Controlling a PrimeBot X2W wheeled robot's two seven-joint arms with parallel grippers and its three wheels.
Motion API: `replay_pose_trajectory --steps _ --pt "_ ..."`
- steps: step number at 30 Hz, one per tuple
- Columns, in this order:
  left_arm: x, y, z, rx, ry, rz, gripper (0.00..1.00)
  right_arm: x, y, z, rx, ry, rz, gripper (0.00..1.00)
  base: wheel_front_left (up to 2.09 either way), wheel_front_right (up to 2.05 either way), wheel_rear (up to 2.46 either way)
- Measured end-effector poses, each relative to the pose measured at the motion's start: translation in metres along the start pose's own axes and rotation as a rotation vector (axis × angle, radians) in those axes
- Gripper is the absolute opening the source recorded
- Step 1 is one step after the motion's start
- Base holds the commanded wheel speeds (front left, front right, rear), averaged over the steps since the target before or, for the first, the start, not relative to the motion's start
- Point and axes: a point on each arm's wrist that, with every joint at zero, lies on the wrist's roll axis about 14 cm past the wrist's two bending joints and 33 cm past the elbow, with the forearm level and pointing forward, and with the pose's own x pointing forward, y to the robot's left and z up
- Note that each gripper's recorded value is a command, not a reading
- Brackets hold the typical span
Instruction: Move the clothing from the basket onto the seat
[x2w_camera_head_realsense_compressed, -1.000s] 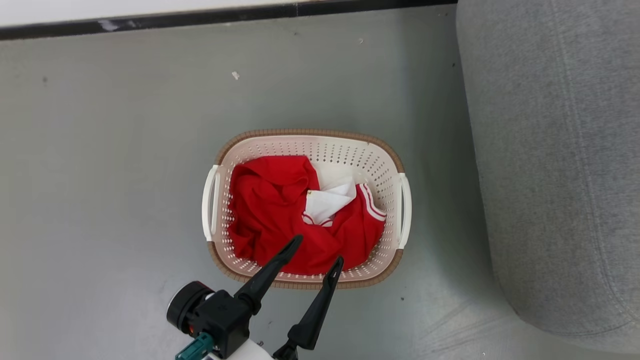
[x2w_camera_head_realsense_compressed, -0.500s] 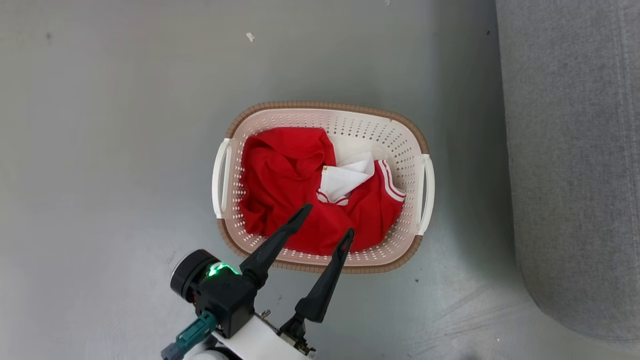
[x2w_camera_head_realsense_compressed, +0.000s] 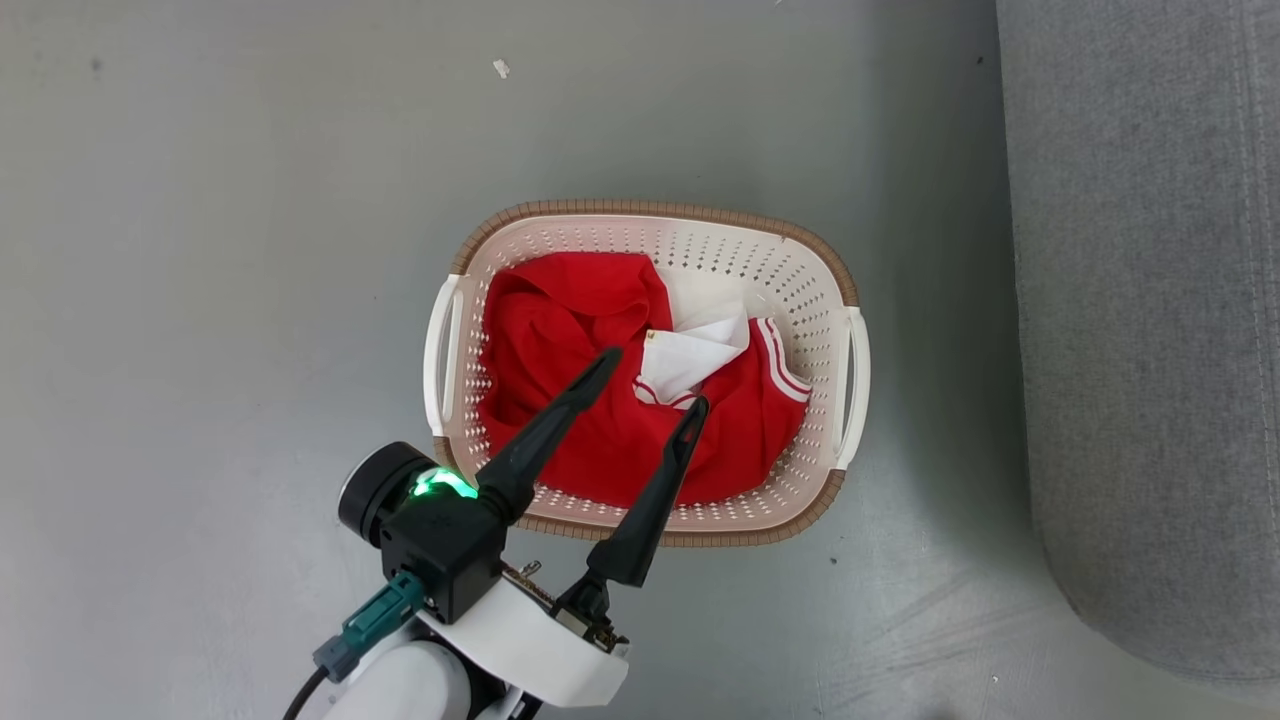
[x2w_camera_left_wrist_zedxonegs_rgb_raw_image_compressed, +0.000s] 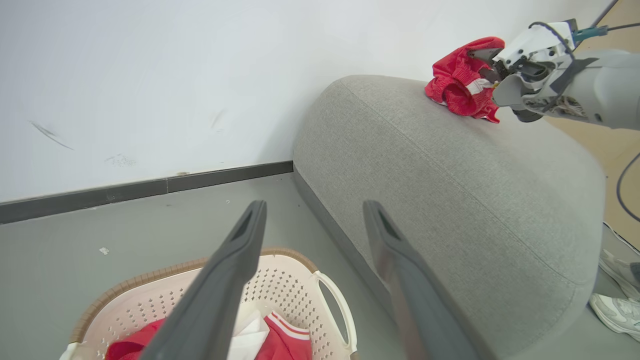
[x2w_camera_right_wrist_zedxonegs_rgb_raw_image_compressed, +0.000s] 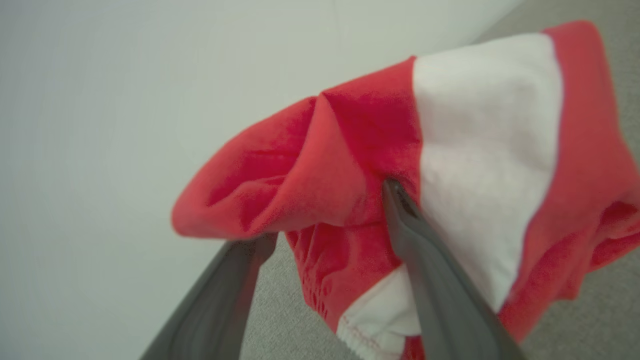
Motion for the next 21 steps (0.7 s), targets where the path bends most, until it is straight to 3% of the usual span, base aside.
replay_pose_trajectory --steps 10,21 --pt "0.006 -0.004 0.009 0.0 -0.041 -0.021 1.0 -0.016 0.014 -0.001 -0.07 0.015 0.069 1.0 0.0 0.0 0.0" --pt "0.006 -0.008 0.023 -0.002 -0.098 -0.024 1.0 -0.043 0.048 0.022 -0.133 -0.048 0.207 1.0 0.0 0.0 0.0"
